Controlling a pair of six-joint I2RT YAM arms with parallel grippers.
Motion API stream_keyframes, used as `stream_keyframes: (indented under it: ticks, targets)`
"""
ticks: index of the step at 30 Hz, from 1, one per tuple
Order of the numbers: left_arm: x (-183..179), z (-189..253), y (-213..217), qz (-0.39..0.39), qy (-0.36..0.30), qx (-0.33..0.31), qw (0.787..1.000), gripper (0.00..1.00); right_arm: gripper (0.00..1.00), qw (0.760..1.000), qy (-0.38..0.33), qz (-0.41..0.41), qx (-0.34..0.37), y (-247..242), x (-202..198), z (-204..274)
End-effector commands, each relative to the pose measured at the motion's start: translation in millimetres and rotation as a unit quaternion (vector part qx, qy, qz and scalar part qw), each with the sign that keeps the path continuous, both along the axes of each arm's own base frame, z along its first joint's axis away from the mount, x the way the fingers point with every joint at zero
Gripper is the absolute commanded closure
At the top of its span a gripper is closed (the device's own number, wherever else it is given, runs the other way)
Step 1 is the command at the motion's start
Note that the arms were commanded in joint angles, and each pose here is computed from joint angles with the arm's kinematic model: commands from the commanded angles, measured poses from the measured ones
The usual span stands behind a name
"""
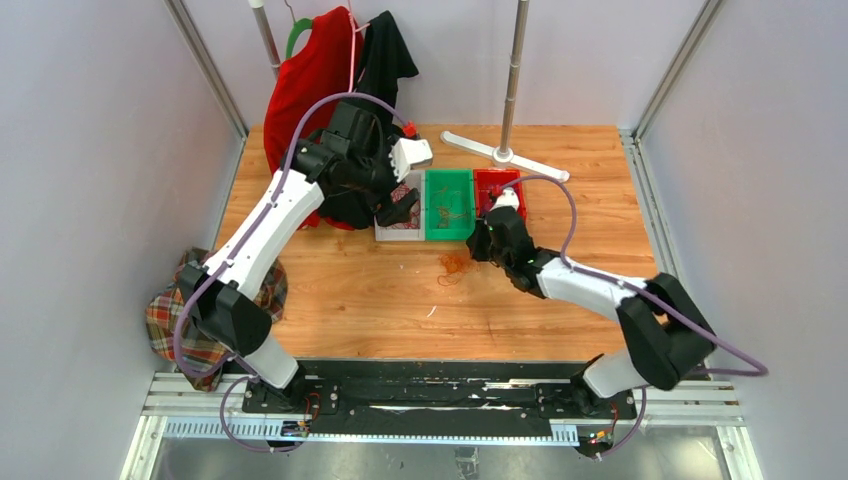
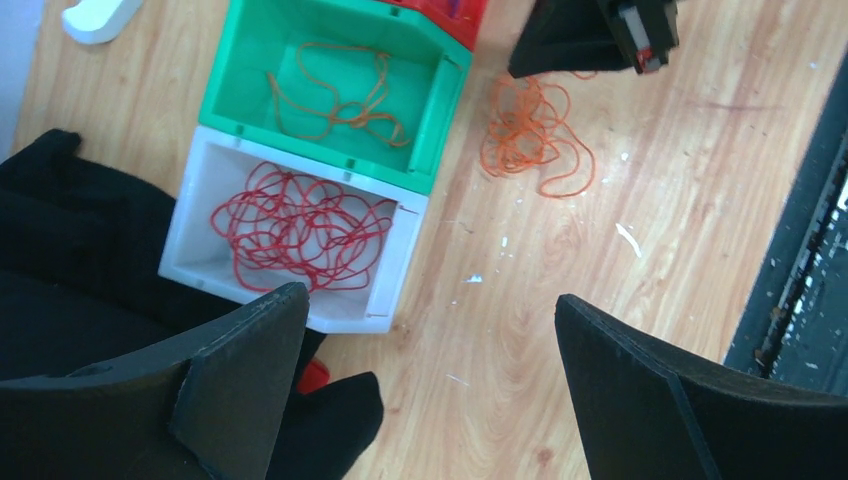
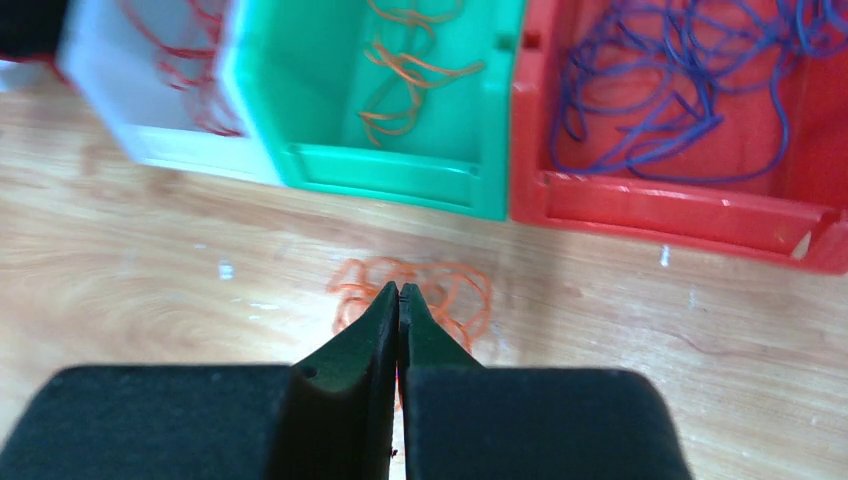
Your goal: Untangle the cables
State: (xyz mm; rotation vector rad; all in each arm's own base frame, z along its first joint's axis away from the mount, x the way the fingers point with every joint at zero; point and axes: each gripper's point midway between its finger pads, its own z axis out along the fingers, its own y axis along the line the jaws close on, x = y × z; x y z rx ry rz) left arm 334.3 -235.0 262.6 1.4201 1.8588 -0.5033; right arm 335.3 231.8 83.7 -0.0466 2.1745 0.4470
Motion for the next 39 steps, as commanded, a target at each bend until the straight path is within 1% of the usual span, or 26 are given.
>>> stream_keyframes:
  ticks: [1,5,7,11,14,17,19,20,24,25,28,29,33,34,35,39]
  targets:
    - [-30.8,4.8,-1.9,-0.054,0.006,-0.020,0.998,0.02,0.99,0.993,-0.047,0.075,0.072,26.8,-13.9,55.4]
    - [-49.7,11.2,-10.1,-0.079,0.028,-0.056,0.995,0.02,0.99,0.976,-0.081,0.143,0.144,49.3,-30.5,100.7]
    - [-59.9,11.5,-14.6,-0.088,0.047,-0.071,0.992,0.02,1.00,0.963,-0.096,0.174,0.183,59.9,-39.4,123.7]
    - [-80.5,5.6,-24.7,-0.106,0.079,-0.083,0.988,0.02,0.99,0.937,-0.119,0.217,0.245,74.3,-53.1,160.3]
    - [-85.5,8.4,-34.0,-0.064,0.108,-0.111,0.986,0.02,0.99,0.924,-0.133,0.227,0.277,77.6,-58.1,178.3]
    - [-75.9,12.3,-37.2,-0.002,0.095,-0.155,0.983,0.02,1.00,0.915,-0.143,0.227,0.301,78.2,-60.4,191.3]
    - [-69.4,12.8,-38.9,0.043,0.100,-0.187,0.976,0.02,0.99,0.910,-0.150,0.227,0.312,79.0,-61.7,198.7]
    - [-71.3,9.4,-40.3,0.055,0.113,-0.200,0.972,0.02,0.99,0.909,-0.154,0.227,0.314,79.2,-62.9,202.3]
    - [-79.0,23.7,-54.7,0.063,0.141,-0.267,0.951,0.01,0.99,0.907,-0.166,0.224,0.315,78.2,-66.8,213.4]
    - [-82.7,27.2,-58.7,0.061,0.157,-0.282,0.945,0.01,0.99,0.906,-0.169,0.224,0.316,78.2,-67.2,217.0]
    - [-93.3,30.1,-68.2,0.035,0.190,-0.312,0.930,0.18,0.99,0.901,-0.179,0.227,0.323,79.4,-71.0,225.5]
    - [-92.9,28.2,-68.4,0.036,0.187,-0.314,0.930,0.21,1.00,0.897,-0.188,0.232,0.325,79.8,-73.3,228.9]
    - [-87.1,18.4,-63.6,0.056,0.171,-0.302,0.936,0.24,0.99,0.896,-0.201,0.227,0.325,77.2,-75.3,234.5]
    - [-85.4,17.8,-62.7,0.061,0.168,-0.300,0.937,0.29,0.99,0.895,-0.201,0.228,0.326,77.3,-75.6,235.2]
    - [-84.8,16.6,-61.9,0.063,0.167,-0.298,0.938,0.35,0.99,0.895,-0.201,0.230,0.327,77.9,-76.2,235.8]
    - [-85.7,17.4,-58.9,0.063,0.158,-0.287,0.943,0.65,0.99,0.895,-0.205,0.229,0.324,76.7,-76.6,238.1]
